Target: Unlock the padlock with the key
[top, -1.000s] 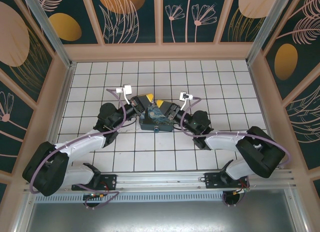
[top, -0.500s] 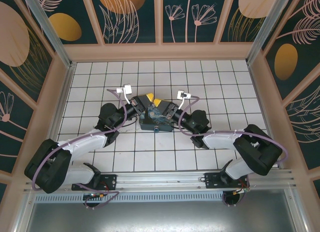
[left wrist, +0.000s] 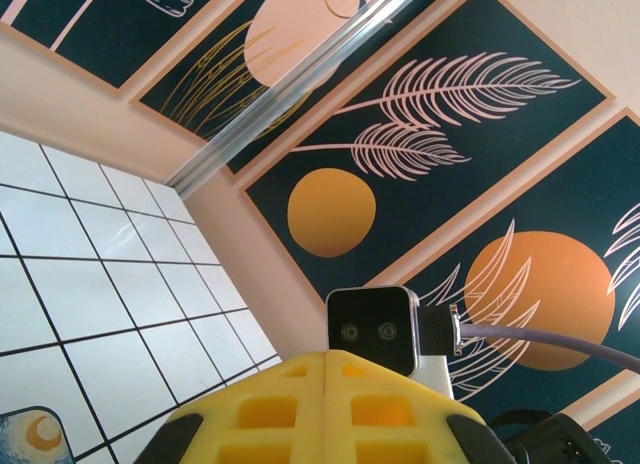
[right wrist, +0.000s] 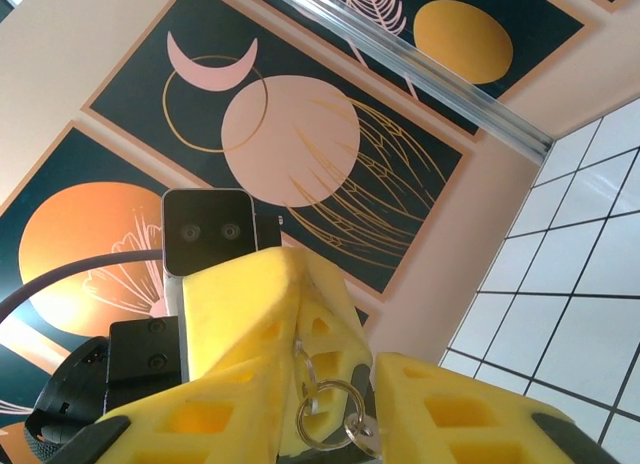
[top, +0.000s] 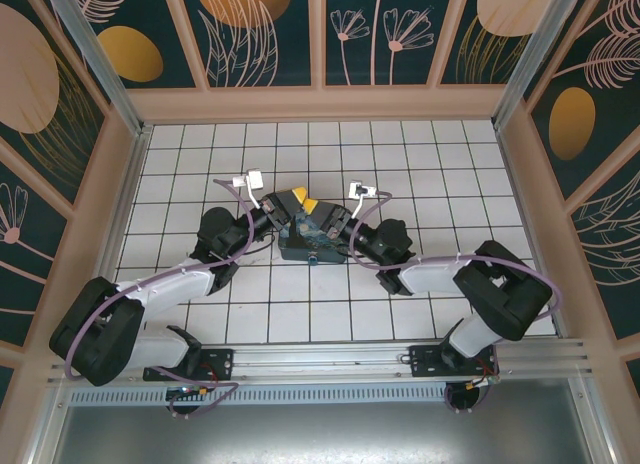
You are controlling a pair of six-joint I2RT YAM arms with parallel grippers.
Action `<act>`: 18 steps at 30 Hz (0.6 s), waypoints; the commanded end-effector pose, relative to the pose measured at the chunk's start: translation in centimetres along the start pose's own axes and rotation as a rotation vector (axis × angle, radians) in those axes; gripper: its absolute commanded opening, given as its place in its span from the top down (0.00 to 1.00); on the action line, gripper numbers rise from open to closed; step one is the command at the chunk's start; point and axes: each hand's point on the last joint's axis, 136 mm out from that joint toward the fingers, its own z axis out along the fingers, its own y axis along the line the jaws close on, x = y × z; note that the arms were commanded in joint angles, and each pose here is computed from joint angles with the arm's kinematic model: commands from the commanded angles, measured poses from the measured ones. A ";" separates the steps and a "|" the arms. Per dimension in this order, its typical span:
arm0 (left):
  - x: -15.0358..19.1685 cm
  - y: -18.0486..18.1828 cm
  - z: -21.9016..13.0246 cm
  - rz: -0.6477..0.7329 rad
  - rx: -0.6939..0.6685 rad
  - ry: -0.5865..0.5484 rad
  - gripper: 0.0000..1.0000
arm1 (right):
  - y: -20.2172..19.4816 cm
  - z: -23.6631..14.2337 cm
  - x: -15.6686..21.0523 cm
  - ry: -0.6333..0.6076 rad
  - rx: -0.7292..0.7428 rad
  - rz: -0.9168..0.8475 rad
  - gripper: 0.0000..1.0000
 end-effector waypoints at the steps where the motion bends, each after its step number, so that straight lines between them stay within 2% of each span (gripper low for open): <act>1: -0.3 -0.6 0.0 0.004 0.029 -0.025 1.00 | 2.6 0.7 -0.7 -0.018 -0.106 -0.002 0.70; 8: -0.3 -0.5 0.1 0.003 0.029 -0.025 1.00 | 2.9 1.3 -0.5 -0.006 -0.123 -0.003 0.71; 14: -0.4 -0.4 0.1 0.002 0.026 -0.030 1.00 | 2.8 1.4 -0.4 -0.002 -0.121 0.001 0.86; 18: -0.6 -0.3 0.0 0.005 0.016 -0.042 1.00 | 2.2 0.9 -0.3 -0.006 -0.098 0.007 1.00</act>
